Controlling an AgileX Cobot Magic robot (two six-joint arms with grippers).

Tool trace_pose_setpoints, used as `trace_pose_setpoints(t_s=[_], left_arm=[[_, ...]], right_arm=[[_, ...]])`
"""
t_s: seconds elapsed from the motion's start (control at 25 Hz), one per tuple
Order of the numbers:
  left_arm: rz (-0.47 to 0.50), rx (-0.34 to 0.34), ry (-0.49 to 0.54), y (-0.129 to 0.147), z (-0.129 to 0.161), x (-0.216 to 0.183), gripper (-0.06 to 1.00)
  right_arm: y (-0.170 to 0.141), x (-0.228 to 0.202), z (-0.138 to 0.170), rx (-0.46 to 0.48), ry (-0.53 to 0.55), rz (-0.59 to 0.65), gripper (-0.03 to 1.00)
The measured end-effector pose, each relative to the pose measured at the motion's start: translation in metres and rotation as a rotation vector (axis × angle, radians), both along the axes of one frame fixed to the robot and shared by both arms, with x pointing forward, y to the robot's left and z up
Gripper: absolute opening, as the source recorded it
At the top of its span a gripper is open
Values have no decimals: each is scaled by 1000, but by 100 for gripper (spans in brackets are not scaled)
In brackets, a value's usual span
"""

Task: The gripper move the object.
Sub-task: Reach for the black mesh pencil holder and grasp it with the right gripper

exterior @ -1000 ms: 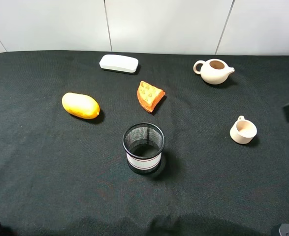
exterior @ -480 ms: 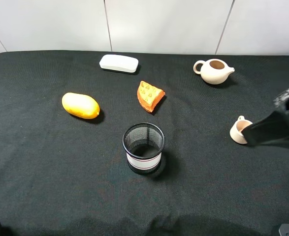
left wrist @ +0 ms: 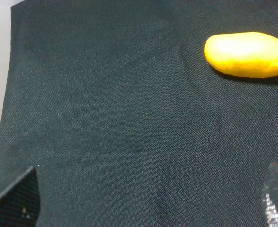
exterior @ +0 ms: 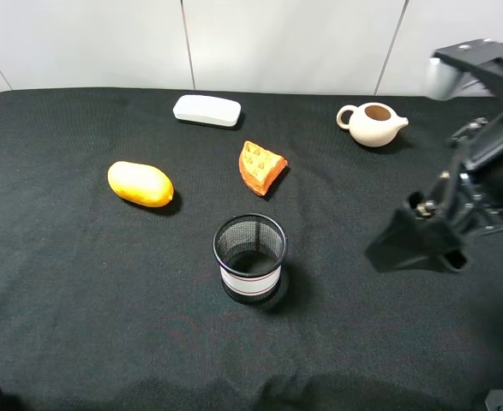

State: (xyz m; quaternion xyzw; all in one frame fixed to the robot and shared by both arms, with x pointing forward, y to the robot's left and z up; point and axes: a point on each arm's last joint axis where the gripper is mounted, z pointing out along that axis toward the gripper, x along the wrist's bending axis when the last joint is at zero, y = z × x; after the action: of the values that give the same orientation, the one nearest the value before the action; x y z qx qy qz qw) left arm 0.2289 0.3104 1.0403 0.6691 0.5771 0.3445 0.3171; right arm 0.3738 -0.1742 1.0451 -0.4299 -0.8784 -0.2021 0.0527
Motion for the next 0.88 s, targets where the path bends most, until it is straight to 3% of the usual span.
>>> trace_pose_setpoints(t_s=[0.48, 0.88], left_arm=[[0, 0, 0, 0, 0, 0, 99], [0, 0, 0, 0, 0, 0, 99]], right_arm=[[44, 4, -24, 30, 57, -38, 69], [72, 37, -42, -50, 84, -68, 69]])
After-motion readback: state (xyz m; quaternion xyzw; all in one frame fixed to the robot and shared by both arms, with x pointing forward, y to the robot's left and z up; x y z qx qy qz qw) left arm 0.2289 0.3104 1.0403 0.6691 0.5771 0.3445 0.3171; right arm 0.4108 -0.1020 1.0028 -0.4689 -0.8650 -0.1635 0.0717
